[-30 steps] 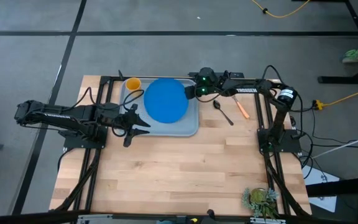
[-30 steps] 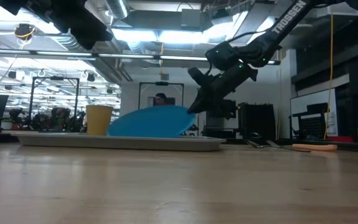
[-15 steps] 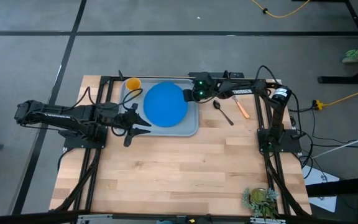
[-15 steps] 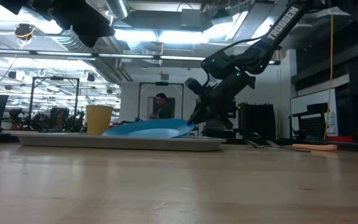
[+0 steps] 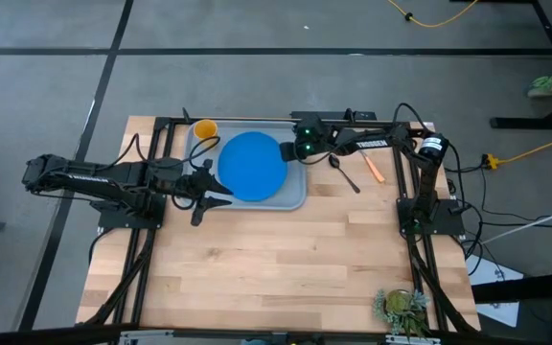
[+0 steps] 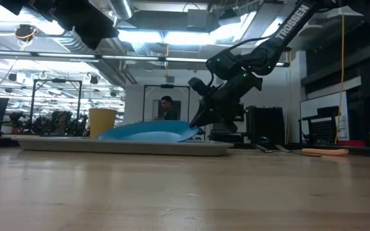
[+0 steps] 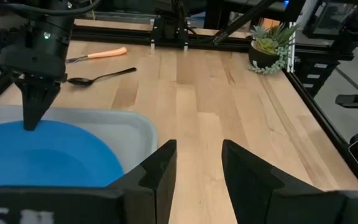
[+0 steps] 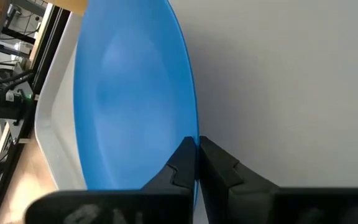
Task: Pick and place plate/cup/fork/spoon on tray
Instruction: Put the blue plate on the gray tray
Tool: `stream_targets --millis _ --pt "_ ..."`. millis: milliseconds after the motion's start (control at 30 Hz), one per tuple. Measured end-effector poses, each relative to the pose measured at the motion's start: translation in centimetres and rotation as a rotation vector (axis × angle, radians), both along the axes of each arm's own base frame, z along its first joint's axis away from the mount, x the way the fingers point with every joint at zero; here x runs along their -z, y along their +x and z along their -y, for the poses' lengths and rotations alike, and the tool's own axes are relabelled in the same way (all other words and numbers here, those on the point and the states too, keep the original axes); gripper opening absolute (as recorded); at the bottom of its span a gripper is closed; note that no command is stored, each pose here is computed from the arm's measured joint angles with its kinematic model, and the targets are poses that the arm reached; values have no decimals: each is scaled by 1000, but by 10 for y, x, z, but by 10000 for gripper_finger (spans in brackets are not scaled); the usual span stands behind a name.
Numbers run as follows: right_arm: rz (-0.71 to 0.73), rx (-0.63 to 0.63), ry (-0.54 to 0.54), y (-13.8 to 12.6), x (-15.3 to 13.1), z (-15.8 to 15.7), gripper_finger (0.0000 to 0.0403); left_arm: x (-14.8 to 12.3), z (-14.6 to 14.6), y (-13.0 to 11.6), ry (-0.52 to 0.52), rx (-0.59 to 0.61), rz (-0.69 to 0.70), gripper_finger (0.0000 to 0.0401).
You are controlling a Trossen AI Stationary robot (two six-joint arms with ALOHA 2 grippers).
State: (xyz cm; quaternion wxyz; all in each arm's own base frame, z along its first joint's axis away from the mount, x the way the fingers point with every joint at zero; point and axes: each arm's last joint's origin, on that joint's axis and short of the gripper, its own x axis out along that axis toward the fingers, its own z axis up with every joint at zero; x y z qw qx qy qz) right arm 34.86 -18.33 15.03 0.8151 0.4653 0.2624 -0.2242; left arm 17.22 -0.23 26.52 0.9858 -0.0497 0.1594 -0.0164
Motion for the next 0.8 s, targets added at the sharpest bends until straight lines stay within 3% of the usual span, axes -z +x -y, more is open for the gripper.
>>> stream_targets --millis 800 --pt "36 51 39 3 -2 -1 14 0 0 0 0 0 0 122"
